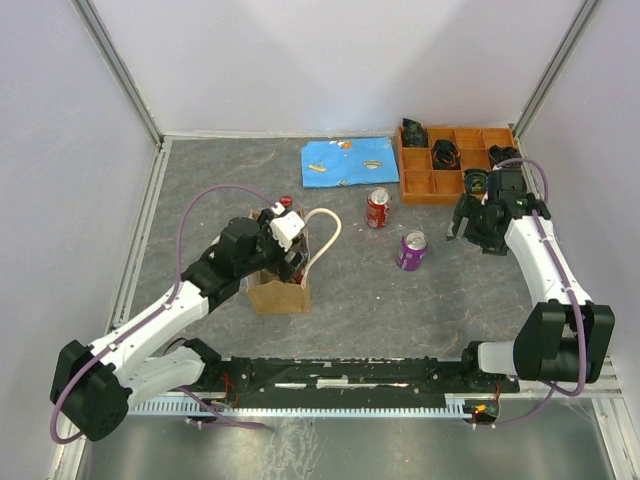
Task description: Place the beverage into the canvas bag
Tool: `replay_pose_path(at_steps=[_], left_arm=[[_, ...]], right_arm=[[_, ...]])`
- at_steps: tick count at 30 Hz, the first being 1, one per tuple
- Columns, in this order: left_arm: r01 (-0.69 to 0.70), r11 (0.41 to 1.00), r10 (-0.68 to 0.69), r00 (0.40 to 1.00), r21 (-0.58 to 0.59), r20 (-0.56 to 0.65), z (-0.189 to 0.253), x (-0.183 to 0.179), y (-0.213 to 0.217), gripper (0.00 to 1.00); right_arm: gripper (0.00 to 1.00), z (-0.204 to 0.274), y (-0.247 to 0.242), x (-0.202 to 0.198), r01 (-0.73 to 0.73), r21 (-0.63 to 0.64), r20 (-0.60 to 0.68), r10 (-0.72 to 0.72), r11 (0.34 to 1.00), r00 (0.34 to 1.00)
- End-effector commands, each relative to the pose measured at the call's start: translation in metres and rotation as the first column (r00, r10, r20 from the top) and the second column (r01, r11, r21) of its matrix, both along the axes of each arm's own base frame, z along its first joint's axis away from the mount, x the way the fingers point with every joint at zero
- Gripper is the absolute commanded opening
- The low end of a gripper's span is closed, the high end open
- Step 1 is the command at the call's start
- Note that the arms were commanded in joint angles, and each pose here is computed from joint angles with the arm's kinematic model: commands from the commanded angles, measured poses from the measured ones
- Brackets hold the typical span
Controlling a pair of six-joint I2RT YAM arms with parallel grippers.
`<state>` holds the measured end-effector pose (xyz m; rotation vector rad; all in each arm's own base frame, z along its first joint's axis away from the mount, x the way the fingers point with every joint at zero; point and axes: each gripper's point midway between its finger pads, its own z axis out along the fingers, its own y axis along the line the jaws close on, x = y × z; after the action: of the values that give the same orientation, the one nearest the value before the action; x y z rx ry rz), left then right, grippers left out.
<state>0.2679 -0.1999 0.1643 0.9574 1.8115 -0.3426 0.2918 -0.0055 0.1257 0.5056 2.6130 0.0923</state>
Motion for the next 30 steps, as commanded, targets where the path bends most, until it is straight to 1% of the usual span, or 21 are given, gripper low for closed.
replay_pose_path(at_steps=[1,4,6,8,9,11,13,15,16,18,21,23,26,30], left_arm=[[0.009,0.991,0.005,0.994,-0.132,0.107,0.057,0.011,-0.013,0.95],[-0.001,0.988,0.02,0.992,-0.154,0.122,0.068,0.013,-0.013,0.96],[-0.012,0.984,0.04,0.987,-0.178,0.155,0.085,0.016,-0.01,0.96],[0.001,0.979,0.04,0.979,-0.202,0.199,0.105,0.015,-0.008,0.95],[0.031,0.98,0.014,0.975,-0.197,0.222,0.112,0.011,-0.008,0.95],[0.131,0.978,-0.085,0.96,-0.163,0.267,0.123,-0.007,-0.01,0.94],[0.257,0.961,-0.222,0.937,-0.102,0.271,0.12,-0.034,-0.012,0.95],[0.377,0.925,-0.359,0.906,-0.039,0.225,0.109,-0.065,-0.011,0.95],[0.412,0.911,-0.402,0.895,-0.017,0.195,0.104,-0.077,-0.008,0.95],[0.438,0.899,-0.435,0.89,0.01,0.134,0.094,-0.093,0.0,0.95],[0.421,0.907,-0.421,0.904,0.021,0.07,0.084,-0.106,0.012,0.95],[0.38,0.925,-0.38,0.924,0.014,0.04,0.078,-0.109,0.019,0.95],[0.294,0.956,-0.294,0.955,-0.003,0.03,0.076,-0.108,0.03,0.95],[0.192,0.981,-0.191,0.981,-0.032,0.035,0.08,-0.102,0.042,0.96]], right_arm=[[0.99,0.024,-0.001,0.026,-0.02,0.001,0.076,0.02,1.0,0.997],[0.99,0.031,0.002,0.033,-0.044,0.009,0.097,0.043,0.999,0.994],[0.99,0.039,0.005,0.045,-0.063,0.024,0.126,0.059,0.998,0.99],[0.97,0.047,0.011,0.061,-0.098,0.05,0.138,0.091,0.994,0.986],[0.94,0.055,0.014,0.071,-0.116,0.065,0.144,0.105,0.991,0.984],[0.91,0.077,0.019,0.094,-0.15,0.078,0.163,0.136,0.986,0.977],[0.9,0.087,0.027,0.108,-0.193,0.065,0.147,0.182,0.979,0.972],[0.9,0.093,0.037,0.121,-0.238,0.034,0.14,0.231,0.971,0.963],[0.9,0.095,0.043,0.126,-0.258,0.022,0.136,0.253,0.966,0.958],[0.9,0.095,0.057,0.135,-0.295,0.011,0.133,0.291,0.955,0.947],[0.91,0.086,0.083,0.142,-0.347,0.007,0.119,0.344,0.938,0.931],[0.92,0.077,0.102,0.146,-0.38,0.007,0.094,0.377,0.925,0.921],[0.93,0.065,0.123,0.148,-0.42,-0.013,0.056,0.42,0.907,0.906],[0.94,0.06,0.147,0.152,-0.456,-0.022,0.027,0.456,0.89,0.889]])
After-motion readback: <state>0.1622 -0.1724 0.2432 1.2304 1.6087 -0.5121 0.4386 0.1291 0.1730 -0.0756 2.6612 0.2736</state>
